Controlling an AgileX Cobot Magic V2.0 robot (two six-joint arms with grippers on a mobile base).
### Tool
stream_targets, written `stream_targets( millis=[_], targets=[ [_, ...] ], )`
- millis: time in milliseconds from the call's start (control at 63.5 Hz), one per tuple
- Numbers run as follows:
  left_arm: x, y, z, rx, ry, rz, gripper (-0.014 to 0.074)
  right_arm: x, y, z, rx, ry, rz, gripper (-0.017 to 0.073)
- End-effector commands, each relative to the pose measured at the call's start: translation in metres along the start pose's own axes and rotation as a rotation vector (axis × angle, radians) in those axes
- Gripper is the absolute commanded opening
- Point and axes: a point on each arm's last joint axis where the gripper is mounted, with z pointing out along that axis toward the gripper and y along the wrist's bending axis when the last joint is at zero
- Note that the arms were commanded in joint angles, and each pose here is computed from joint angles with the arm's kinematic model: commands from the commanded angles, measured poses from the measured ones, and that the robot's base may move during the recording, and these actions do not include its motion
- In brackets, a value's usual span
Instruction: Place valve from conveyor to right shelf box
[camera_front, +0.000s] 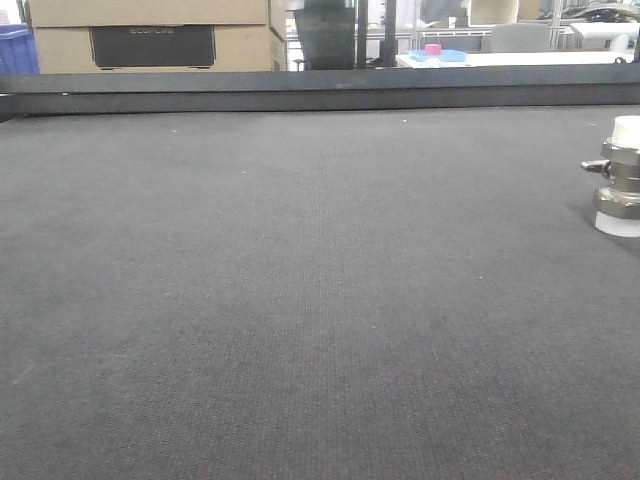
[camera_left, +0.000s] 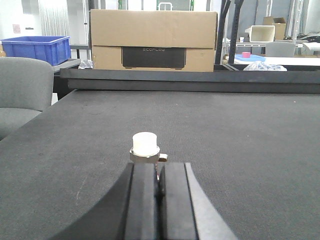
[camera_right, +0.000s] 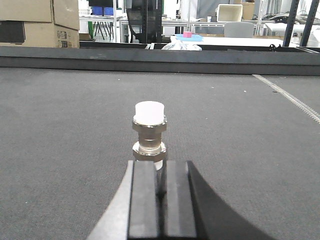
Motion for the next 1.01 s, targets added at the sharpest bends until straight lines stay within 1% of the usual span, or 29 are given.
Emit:
stream_targets(
  millis=[0, 488, 661, 787, 866, 992],
  targets=[
    [-0.003, 0.0, -0.001, -0.003, -0.026, -0.004, -0.0111, -0.002, -0.001, 0.0, 0.008, -0.025, 0.004, -0.0155],
    [-0.004, 0.0, -0.001, -0.003, -0.039, -0.004, -0.0111, -0.002, -0.001, 0.0, 0.008, -0.025, 0.004, -0.0155],
    [-0.008, 0.0, -0.001, -0.004, -0.073, -0.004, -0.0111, -0.009, -0.001, -0.001, 0.016, -0.098, 0.003, -0.0155],
    [-0.008, 0.0, -0.001, -0.004, -0.077, -0.004, -0.0111, -0.009, -0.001, -0.001, 0.016, -0.098, 0.003, -0.0155],
    [-0.011, 0.0, -0.001, -0.005, -0.108, -0.004, -0.0111, -0.012, -0.002, -0.001, 0.02, -0.129, 0.003, -0.0155],
    [-0.02, 0.001, -0.003, -0.007, -0.21, -0.004, -0.0111, -0.018, -0.002, -0.002, 0.028, -0.203, 0.003, -0.0155]
  ],
)
